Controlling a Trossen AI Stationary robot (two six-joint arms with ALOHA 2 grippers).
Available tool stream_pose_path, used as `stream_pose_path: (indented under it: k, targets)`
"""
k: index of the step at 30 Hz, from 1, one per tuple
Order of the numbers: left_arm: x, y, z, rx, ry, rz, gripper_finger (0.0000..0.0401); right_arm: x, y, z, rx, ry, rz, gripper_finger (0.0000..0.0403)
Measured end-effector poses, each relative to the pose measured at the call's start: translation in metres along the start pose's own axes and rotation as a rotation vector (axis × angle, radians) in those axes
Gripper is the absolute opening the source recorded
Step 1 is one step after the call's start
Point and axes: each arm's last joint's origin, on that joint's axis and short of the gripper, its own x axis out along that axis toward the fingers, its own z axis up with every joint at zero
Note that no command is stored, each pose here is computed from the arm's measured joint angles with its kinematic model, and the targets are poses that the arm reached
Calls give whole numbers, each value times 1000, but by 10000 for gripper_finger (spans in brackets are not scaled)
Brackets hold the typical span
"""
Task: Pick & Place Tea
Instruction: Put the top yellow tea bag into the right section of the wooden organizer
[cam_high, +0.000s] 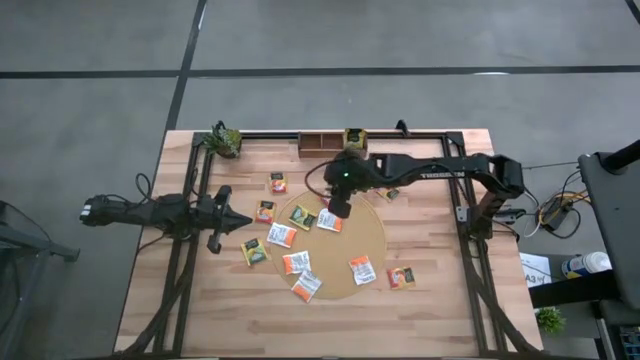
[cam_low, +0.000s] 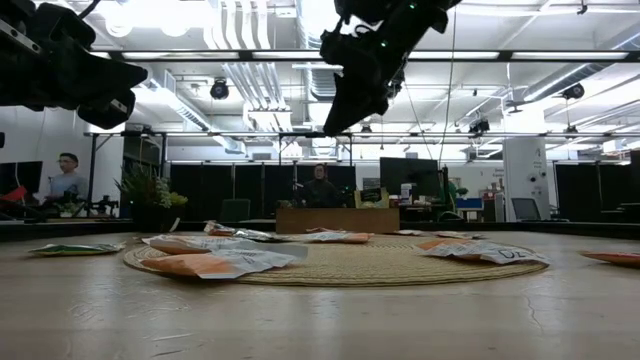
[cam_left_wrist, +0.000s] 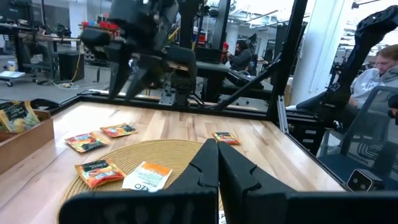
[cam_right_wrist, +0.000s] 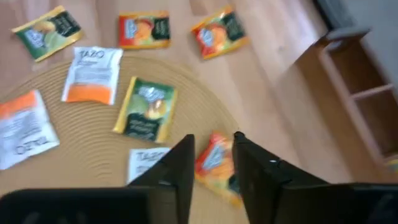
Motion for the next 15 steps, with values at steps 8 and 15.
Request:
stream_pose_path:
  k: [8, 15]
  targets:
    - [0, 0, 0, 0, 0, 0, 0, 28, 10, 12, 77, 94, 8, 190]
    - [0, 0, 0, 0, 0, 0, 0, 60, 19, 23, 90, 170, 49, 214]
